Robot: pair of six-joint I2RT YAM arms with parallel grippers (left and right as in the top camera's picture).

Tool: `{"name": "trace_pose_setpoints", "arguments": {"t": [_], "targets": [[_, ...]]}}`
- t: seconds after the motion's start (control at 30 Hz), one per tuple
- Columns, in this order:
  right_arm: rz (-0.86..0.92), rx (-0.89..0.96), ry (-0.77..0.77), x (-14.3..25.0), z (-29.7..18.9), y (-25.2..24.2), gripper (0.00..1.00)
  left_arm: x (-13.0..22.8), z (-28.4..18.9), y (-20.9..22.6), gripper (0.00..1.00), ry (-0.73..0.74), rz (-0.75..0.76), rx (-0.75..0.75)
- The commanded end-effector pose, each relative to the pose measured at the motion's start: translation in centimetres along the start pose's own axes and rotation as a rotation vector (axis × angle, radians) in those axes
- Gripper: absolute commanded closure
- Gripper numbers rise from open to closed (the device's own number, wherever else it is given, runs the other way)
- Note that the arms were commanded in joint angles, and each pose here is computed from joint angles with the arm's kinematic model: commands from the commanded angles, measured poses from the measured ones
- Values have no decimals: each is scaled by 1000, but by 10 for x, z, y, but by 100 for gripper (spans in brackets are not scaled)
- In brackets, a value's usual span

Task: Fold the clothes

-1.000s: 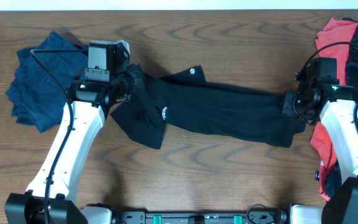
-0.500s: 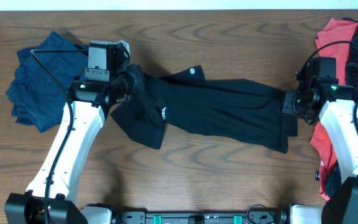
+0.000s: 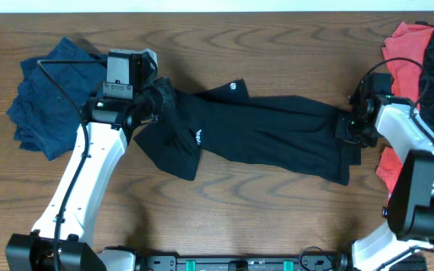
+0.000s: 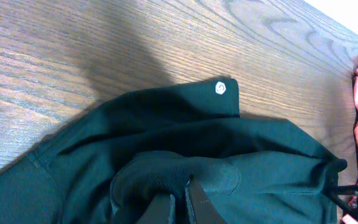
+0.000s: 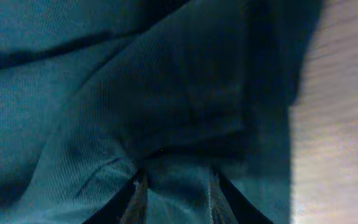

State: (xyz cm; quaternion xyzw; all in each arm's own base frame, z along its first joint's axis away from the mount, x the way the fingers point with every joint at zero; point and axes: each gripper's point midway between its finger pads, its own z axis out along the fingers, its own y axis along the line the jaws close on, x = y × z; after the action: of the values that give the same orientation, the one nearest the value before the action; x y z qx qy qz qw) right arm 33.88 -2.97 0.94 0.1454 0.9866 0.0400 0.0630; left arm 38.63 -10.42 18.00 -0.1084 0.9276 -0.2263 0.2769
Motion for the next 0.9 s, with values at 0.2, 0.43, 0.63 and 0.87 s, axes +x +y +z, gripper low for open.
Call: {"name": "trace_pose_setpoints", "arguments": {"t": [0.2, 0.43, 0.63, 0.87], "targets": [[-24, -119, -17, -8, 6, 20, 64, -3, -2, 1, 94, -11, 14, -7], [-33, -119, -25, -10, 6, 20, 78, -3, -2, 1, 94, -12, 14, -7], [-34, -113, -37, -13, 7, 19, 68, -3, -2, 1, 94, -11, 14, -7], [-46, -115, -31, -11, 9, 23, 66, -3, -2, 1, 94, -11, 13, -7]]}}
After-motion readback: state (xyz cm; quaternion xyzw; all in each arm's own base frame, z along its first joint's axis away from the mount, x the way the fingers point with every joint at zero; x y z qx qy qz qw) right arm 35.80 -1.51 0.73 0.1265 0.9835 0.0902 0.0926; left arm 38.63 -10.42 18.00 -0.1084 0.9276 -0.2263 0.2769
